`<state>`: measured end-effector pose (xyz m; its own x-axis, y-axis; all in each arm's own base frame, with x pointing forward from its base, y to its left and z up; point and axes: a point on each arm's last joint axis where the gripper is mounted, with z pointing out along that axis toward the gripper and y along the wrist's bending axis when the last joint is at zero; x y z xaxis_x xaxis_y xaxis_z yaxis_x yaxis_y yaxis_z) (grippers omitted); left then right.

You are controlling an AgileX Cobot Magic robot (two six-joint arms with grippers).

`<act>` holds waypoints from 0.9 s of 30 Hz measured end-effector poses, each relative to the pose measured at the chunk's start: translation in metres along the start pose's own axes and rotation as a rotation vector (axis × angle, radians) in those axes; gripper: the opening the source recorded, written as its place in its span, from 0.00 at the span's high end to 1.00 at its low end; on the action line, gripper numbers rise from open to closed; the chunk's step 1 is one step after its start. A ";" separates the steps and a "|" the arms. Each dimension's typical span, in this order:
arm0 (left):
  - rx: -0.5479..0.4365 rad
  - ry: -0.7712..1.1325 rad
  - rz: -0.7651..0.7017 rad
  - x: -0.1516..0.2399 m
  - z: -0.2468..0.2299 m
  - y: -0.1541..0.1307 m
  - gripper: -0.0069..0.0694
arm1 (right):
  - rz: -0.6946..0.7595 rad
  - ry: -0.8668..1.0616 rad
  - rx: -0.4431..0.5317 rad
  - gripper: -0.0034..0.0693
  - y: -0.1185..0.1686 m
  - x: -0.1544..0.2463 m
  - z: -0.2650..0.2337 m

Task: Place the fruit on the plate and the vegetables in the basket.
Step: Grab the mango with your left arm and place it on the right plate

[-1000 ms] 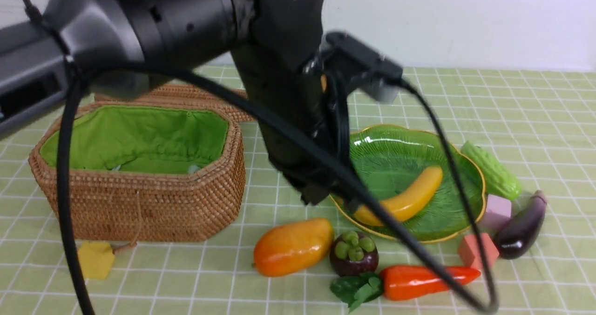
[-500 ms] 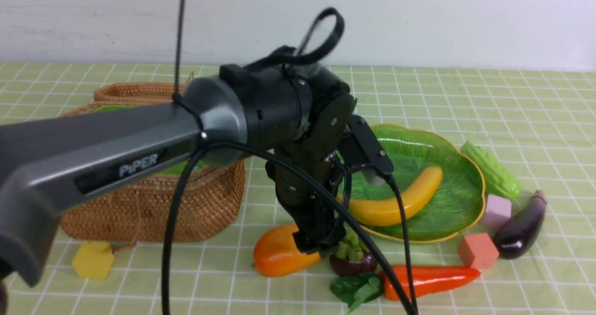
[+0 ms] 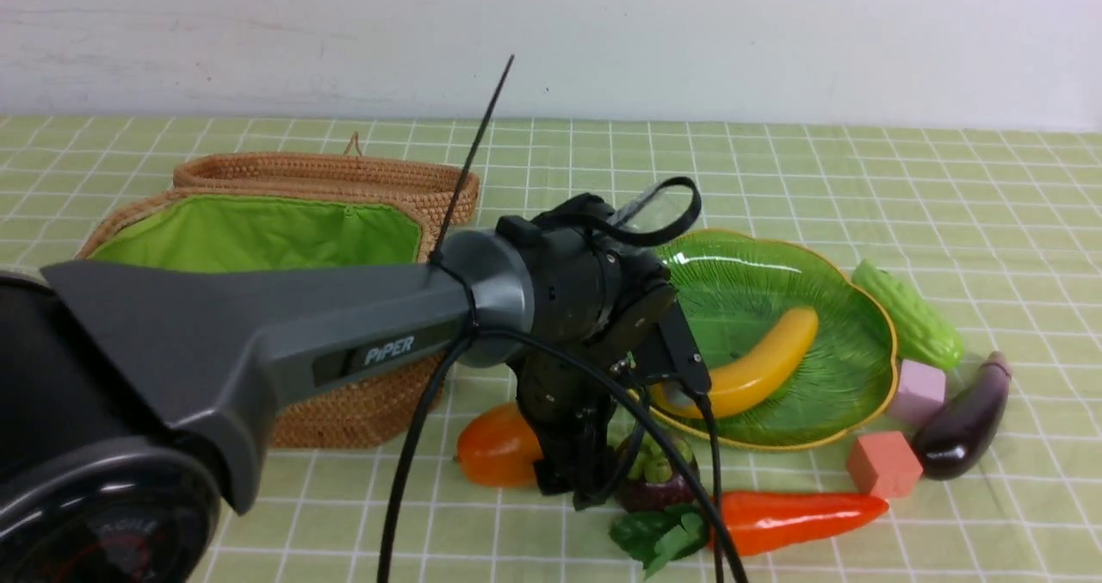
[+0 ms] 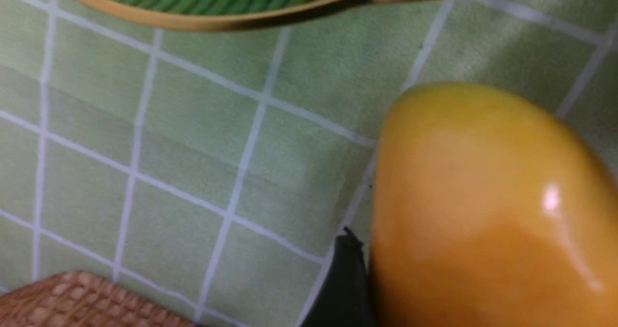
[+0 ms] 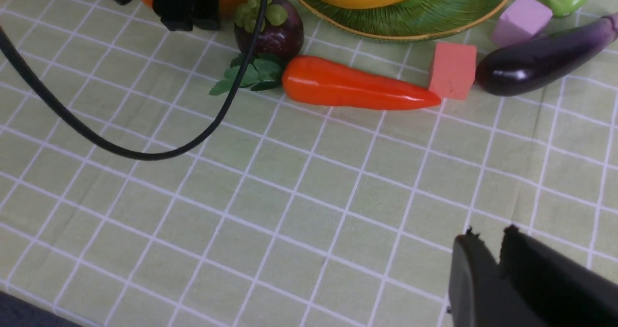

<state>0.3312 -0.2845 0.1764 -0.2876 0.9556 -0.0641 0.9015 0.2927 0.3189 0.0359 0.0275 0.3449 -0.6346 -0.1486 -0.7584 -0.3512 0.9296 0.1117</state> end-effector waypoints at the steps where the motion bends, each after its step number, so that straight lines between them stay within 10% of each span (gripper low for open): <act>1: 0.001 0.003 0.000 0.000 0.000 0.000 0.12 | 0.000 0.000 0.000 0.83 0.000 0.000 0.000; 15: -0.011 0.020 -0.050 0.004 -0.047 0.014 0.18 | 0.001 -0.001 -0.002 0.83 0.000 0.000 0.000; 27: -0.082 -0.567 -0.245 -0.048 -0.123 0.045 0.18 | 0.002 -0.024 0.000 0.83 0.000 -0.002 0.000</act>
<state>0.3460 -0.3211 0.3102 -0.2461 0.7373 -0.6292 0.7972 0.5232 0.3012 0.0373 0.0278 0.3466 -0.6186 -0.1388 -0.7734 -0.3502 0.9298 0.1132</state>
